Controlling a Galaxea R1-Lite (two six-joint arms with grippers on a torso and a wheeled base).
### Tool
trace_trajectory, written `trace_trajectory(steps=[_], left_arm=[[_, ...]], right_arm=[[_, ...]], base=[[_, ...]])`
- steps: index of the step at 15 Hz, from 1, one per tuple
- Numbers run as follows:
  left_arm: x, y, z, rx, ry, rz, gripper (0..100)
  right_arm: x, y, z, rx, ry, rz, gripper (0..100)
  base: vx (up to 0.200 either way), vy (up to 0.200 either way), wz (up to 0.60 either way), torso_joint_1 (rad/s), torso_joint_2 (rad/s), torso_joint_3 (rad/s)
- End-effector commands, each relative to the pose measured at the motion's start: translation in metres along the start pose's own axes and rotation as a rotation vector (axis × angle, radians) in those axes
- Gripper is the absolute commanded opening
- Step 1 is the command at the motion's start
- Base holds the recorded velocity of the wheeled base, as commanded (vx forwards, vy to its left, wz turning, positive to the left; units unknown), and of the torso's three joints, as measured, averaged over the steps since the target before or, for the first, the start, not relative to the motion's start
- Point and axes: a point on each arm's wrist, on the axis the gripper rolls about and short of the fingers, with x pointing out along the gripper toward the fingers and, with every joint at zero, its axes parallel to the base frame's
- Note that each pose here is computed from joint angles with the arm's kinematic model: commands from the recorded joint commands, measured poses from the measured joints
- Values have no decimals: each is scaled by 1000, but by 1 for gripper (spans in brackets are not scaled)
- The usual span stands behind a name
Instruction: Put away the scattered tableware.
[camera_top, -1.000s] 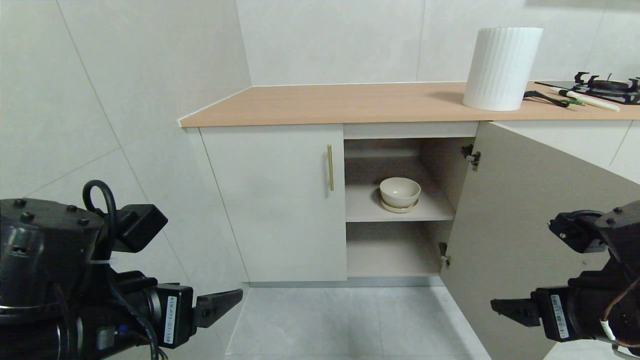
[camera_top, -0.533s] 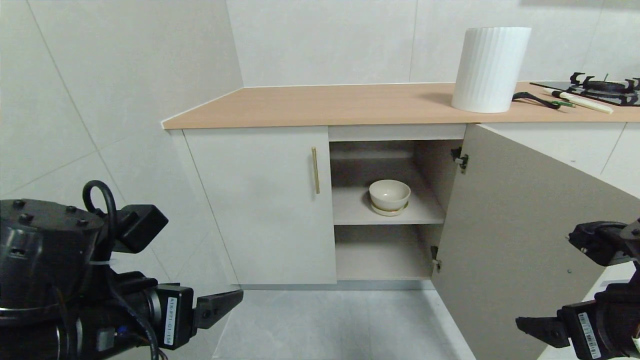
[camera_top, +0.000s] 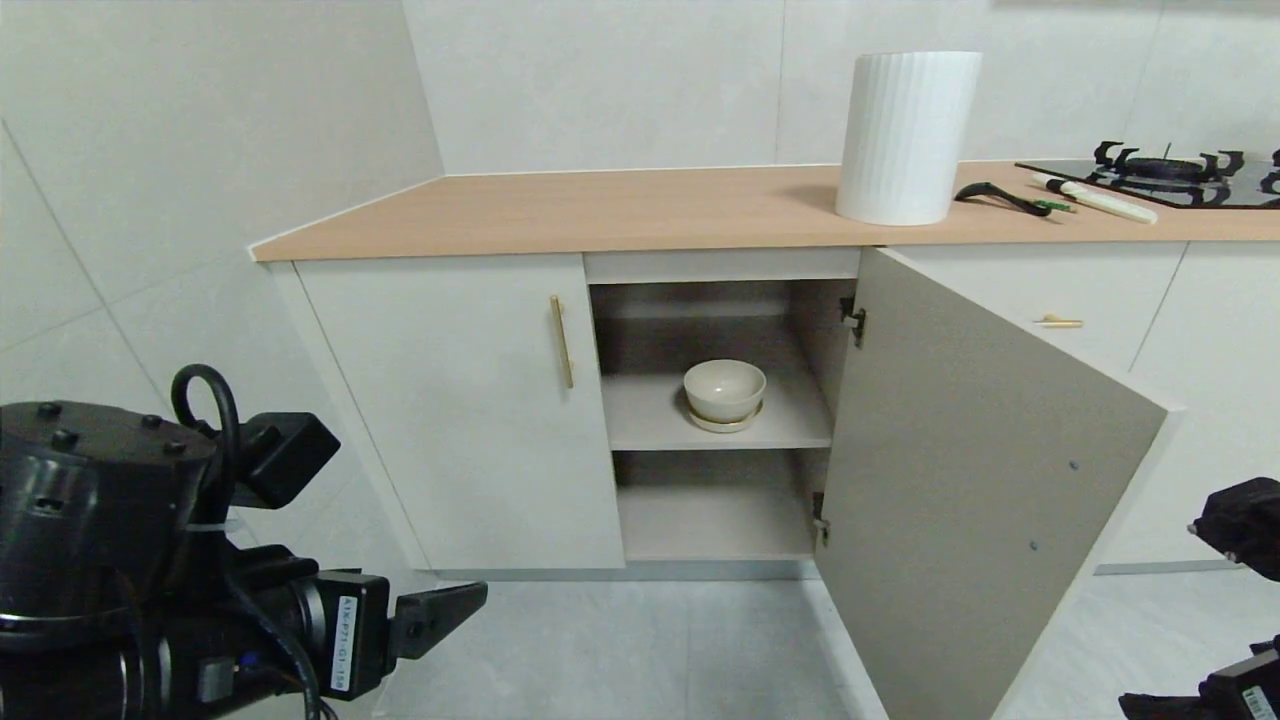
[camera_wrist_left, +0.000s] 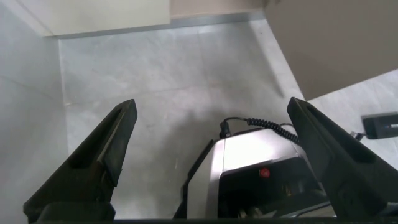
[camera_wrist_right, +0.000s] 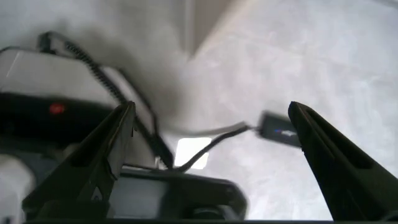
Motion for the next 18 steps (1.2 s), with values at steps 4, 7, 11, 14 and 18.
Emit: trace_trajectory(steps=[4,7,11,14,18], left_arm=[[0,0,0,0,4,2,100],[1,0,-1,0,6,3,100],[1,0,-1,2,8,2,100],[1,0,-1,1,7,1,100],[0,0,-1,0,4,2,100]], right_arm=[[2,-26,13,160,-10,-136,100],[11,-47,29,297,-13,-223,100],[18,-74,50,443,-129,-220,100],[42,-93,64,527,-163,-233,100],[75,-105,75,623,-167,-249,100]], base=[[0,0,0,0,0,0],[0,0,0,0,0,0],[0,0,0,0,0,0],[0,0,0,0,0,0],[0,0,0,0,0,0]])
